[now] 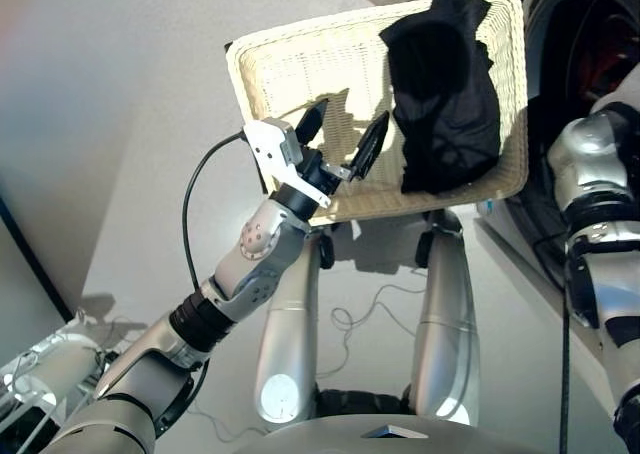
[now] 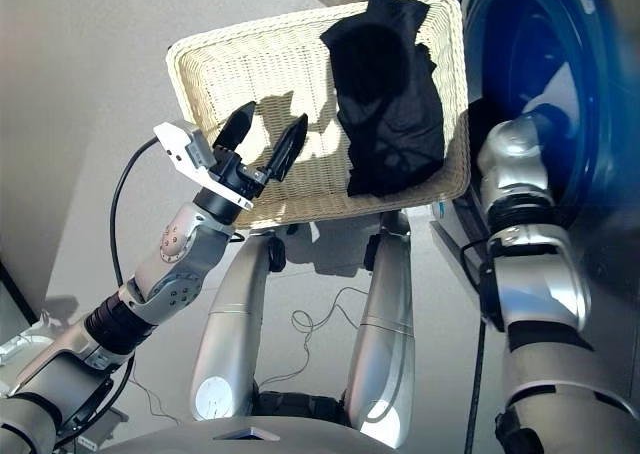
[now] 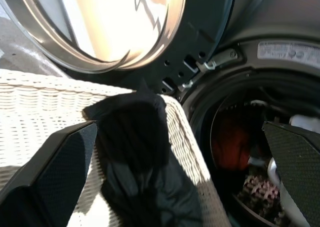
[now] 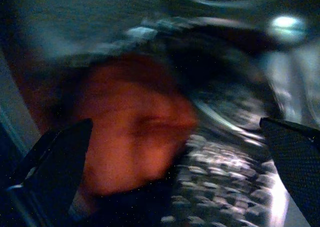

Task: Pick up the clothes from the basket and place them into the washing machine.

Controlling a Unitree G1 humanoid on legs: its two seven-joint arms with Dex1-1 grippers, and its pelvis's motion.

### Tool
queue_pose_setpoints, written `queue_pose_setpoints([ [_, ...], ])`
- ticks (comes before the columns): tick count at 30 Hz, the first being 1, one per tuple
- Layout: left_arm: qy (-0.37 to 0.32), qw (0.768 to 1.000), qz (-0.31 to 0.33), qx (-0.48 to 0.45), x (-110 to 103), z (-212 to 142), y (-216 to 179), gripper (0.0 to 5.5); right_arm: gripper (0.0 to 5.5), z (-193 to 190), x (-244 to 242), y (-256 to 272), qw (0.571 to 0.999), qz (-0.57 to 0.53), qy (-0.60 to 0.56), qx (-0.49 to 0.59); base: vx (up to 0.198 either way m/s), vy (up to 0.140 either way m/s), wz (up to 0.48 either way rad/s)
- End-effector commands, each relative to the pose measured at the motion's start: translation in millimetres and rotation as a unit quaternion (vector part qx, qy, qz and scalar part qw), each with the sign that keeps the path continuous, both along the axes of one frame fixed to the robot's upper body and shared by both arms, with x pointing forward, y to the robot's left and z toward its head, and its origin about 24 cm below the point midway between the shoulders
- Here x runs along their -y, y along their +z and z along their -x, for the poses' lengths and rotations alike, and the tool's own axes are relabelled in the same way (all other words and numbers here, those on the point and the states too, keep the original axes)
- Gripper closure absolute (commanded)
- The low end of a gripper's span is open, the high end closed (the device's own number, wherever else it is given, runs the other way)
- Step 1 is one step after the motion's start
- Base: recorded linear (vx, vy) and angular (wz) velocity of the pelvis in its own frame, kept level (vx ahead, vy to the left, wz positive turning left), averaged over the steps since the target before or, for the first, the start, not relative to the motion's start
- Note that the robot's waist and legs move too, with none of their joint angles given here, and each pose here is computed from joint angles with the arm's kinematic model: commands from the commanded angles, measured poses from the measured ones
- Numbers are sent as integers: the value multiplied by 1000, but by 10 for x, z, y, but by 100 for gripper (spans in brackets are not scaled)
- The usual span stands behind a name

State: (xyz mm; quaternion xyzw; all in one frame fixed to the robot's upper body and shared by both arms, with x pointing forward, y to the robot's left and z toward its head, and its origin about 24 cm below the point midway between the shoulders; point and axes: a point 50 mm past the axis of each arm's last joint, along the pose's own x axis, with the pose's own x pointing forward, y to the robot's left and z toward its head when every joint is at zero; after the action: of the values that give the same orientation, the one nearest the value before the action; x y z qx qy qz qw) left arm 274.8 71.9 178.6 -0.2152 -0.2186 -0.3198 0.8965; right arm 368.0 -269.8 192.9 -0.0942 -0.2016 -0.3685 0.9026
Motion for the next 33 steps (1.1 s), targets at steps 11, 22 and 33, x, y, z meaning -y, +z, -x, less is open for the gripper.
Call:
queue_pose_setpoints([
  [11,75,991,83,75,-312,214,240,0,0,390,-887,-355,941,30,337,32,-1,-10,-6],
  [22,82,988,78,101,-306,257,287,0,0,345,-1234,-238,875,193,444,-36,-1,-10,3],
  [33,39,983,115,138,-14,299,574,0,0,-134,-1561,-25,891,172,414,-70,0,0,0],
])
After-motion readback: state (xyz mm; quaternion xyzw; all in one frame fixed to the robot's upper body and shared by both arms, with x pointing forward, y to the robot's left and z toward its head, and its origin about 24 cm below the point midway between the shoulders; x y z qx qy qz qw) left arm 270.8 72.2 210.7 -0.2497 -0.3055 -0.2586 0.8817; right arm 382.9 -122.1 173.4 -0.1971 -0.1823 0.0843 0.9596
